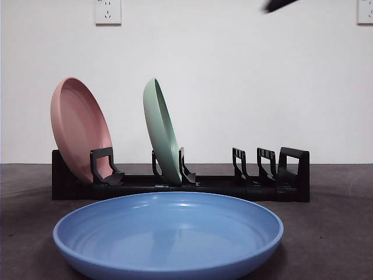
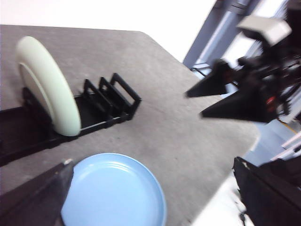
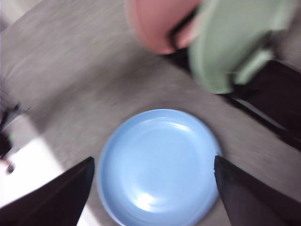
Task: Place the plate
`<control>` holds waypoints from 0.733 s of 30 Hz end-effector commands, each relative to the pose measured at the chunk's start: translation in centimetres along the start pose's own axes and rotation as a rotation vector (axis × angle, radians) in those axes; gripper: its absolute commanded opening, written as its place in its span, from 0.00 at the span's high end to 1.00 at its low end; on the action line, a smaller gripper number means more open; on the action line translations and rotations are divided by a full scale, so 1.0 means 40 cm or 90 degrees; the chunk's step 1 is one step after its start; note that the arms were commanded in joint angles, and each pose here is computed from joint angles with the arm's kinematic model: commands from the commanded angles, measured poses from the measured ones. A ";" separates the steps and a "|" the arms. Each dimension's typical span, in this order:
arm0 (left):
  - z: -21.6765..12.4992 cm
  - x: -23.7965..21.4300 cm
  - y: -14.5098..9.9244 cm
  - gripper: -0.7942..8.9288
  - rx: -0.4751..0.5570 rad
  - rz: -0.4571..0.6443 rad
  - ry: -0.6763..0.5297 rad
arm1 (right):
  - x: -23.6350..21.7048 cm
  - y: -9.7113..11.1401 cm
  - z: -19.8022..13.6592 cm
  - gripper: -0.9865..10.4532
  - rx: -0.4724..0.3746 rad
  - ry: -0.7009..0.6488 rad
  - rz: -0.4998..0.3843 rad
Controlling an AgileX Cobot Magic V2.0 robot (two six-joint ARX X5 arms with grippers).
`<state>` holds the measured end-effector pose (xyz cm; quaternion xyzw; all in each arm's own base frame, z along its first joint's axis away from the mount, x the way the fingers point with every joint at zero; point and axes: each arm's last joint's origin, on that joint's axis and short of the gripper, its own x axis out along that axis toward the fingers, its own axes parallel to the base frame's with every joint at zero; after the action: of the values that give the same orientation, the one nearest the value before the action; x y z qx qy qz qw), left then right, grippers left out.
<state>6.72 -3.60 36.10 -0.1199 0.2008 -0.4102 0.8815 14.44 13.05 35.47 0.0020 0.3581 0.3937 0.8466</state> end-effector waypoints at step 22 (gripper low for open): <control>0.062 0.093 0.069 0.35 -0.051 0.191 0.045 | -0.247 0.017 -0.075 0.53 0.080 -0.180 -0.021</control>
<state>11.44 -4.46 35.34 -0.1126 0.2745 -0.2821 0.9124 7.81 5.94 39.00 0.0965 0.2633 0.3516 0.8932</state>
